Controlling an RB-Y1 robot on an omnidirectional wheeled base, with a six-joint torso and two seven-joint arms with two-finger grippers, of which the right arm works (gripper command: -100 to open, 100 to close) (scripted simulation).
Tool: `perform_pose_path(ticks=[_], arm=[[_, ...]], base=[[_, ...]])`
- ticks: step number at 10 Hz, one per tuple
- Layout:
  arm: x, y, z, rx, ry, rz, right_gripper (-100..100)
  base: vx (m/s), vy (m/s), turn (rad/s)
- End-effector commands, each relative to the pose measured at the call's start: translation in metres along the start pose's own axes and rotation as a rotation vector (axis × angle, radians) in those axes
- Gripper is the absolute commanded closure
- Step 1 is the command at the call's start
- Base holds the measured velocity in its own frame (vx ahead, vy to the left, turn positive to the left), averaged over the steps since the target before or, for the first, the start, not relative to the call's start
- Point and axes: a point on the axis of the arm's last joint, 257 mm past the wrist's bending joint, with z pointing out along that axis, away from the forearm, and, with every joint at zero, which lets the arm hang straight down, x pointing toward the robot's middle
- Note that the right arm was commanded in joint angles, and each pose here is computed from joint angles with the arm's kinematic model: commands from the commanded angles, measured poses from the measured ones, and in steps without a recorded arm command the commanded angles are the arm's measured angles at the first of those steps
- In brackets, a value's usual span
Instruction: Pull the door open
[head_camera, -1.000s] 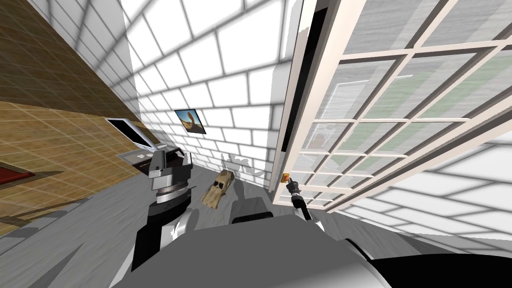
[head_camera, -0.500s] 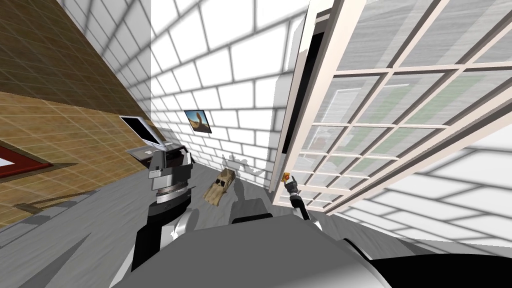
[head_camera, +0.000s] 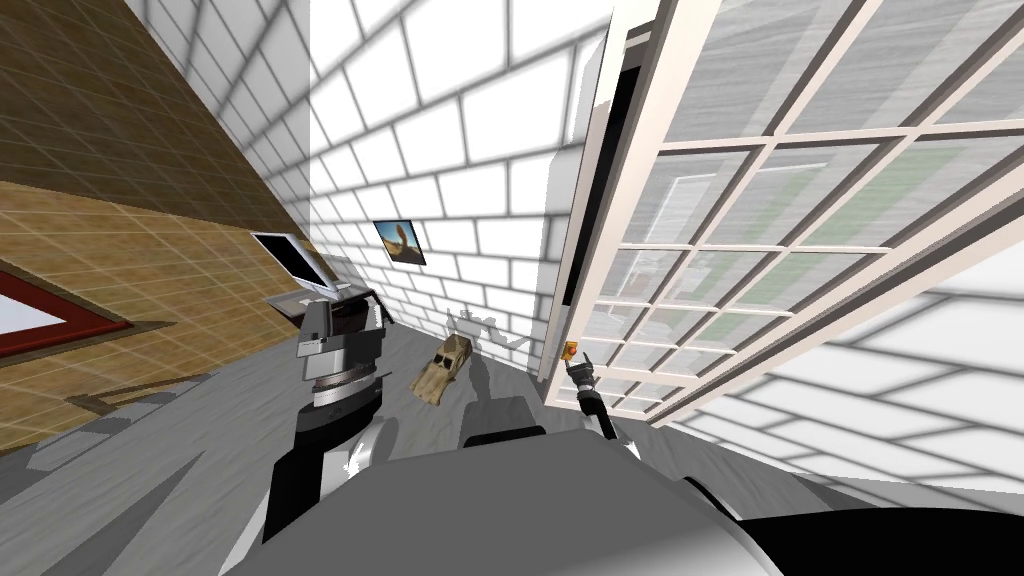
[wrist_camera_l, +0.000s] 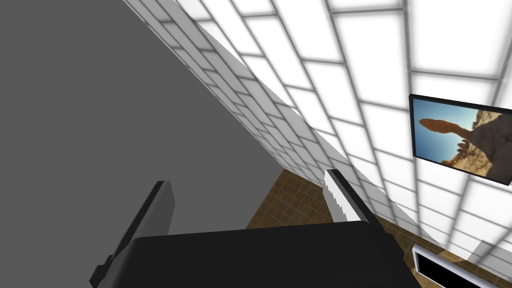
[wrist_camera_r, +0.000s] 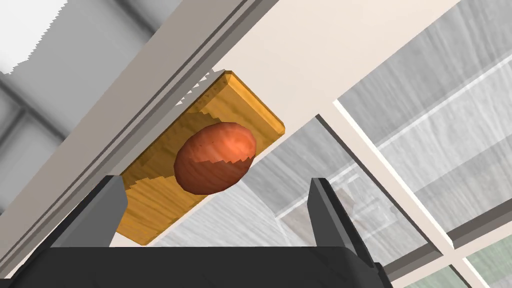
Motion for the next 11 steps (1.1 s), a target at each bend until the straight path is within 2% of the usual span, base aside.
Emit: perform_pose_path(ticks=[1, 4, 5, 9, 10, 11], arm=[[0.002, -0.002, 0.0000, -0.003, -0.002, 0.067, -100], [0.006, -0.005, -0.0001, -0.008, -0.004, 0.175, -100], [0.006, -0.005, -0.0001, -0.008, -0.004, 0.182, -100], [0.012, -0.011, -0.0003, -0.015, -0.008, 0.345, -100], [0.012, -0.011, -0.0003, -0.015, -0.008, 0.351, -100], [0.013, -0.013, -0.0004, -0.018, -0.009, 0.407, -100]], base=[[-0.054, -0.016, 0.025], [-0.061, -0.005, 0.027], [-0.040, -0.007, 0.018], [-0.061, -0.013, 0.026], [-0.036, -0.010, 0.014], [-0.045, -0.010, 0.032]])
